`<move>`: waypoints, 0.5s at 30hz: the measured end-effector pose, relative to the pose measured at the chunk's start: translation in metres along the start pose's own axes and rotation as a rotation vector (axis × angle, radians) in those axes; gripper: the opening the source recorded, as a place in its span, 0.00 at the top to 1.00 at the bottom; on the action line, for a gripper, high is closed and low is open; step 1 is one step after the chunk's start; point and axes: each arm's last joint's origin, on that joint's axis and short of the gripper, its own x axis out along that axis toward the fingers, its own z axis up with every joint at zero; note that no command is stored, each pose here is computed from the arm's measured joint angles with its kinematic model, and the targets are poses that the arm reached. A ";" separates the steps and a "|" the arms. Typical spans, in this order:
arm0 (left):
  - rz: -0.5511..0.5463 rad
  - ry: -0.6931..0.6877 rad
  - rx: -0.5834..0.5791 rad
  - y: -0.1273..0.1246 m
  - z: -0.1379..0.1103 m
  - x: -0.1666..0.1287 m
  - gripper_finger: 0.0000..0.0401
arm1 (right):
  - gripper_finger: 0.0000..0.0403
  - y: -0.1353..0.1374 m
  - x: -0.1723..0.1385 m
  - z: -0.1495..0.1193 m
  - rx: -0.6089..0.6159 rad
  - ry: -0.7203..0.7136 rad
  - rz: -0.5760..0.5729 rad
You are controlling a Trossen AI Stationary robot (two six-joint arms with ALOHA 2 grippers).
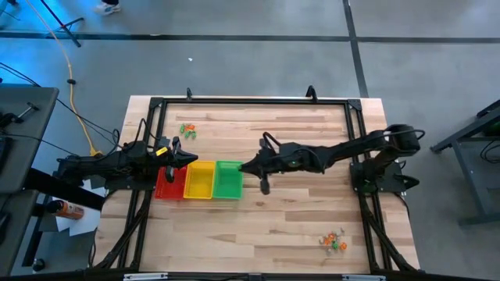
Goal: Sort Halloween decoration
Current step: Put the green skeleton toy into the yellow bin
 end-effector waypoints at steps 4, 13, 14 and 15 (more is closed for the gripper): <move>0.000 0.000 0.000 0.000 0.000 0.000 0.99 | 0.99 0.000 0.001 0.000 0.033 0.002 -0.004; -0.018 -0.040 -0.060 -0.002 0.004 0.000 0.99 | 0.99 0.000 0.001 -0.001 0.030 0.003 -0.002; -0.023 -0.059 -0.080 -0.002 0.006 0.000 0.99 | 0.99 0.000 0.001 -0.001 0.030 0.004 0.006; -0.026 -0.088 -0.099 -0.003 0.008 0.000 0.99 | 0.99 0.000 0.001 -0.001 0.030 0.005 0.013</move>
